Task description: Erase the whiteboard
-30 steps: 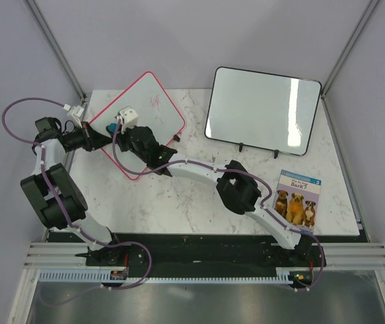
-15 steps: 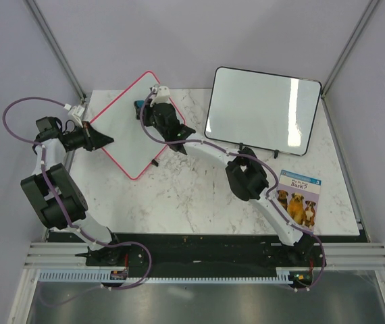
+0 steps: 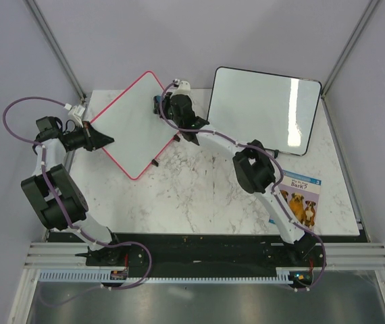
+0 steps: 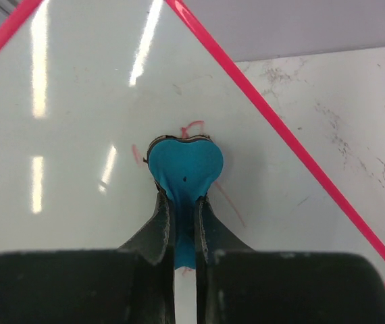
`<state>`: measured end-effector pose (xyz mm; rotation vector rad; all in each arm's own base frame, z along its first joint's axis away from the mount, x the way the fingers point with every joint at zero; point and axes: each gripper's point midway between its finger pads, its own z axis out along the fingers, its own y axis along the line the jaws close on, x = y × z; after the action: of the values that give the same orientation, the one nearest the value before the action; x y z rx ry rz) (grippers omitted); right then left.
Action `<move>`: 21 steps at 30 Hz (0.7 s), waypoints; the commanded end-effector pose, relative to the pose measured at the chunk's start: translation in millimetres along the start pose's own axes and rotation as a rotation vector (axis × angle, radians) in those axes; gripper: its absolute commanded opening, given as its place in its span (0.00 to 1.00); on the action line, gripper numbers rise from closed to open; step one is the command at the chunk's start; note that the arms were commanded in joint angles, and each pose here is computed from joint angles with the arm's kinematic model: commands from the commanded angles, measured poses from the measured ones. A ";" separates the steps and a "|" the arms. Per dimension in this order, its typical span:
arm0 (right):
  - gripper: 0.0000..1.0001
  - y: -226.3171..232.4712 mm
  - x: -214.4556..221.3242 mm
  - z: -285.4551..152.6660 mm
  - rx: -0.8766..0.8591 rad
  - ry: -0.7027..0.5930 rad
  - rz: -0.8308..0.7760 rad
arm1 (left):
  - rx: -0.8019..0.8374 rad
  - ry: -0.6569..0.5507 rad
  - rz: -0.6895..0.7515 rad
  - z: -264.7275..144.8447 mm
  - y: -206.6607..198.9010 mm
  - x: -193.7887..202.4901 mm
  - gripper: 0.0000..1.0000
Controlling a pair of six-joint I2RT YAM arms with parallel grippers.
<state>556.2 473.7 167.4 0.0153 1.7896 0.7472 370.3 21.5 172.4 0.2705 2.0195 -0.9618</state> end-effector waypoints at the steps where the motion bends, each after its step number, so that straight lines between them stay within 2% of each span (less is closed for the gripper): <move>1: 0.00 -83.7 144.8 -32.2 0.184 0.381 0.031 | 0.069 0.103 0.098 11.5 -30.6 30.5 0.02; 2: 0.00 -91.2 160.9 -41.1 0.186 0.397 0.046 | 0.071 0.102 0.099 11.1 -31.7 30.2 0.02; 6: 0.00 -92.6 177.4 -58.4 0.202 0.413 0.084 | 0.071 0.100 0.109 9.7 -33.9 27.9 0.02; 10: 0.00 -76.6 193.9 -64.7 0.163 0.434 0.074 | 0.075 0.099 0.111 9.6 -35.1 28.1 0.02; 21: 0.00 53.0 208.3 -81.3 -0.135 0.371 -0.152 | 0.083 0.101 0.106 9.1 -37.5 29.2 0.02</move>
<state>521.2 460.0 122.6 0.1089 1.8182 0.6860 362.9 20.8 179.2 0.2925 2.0262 -0.9271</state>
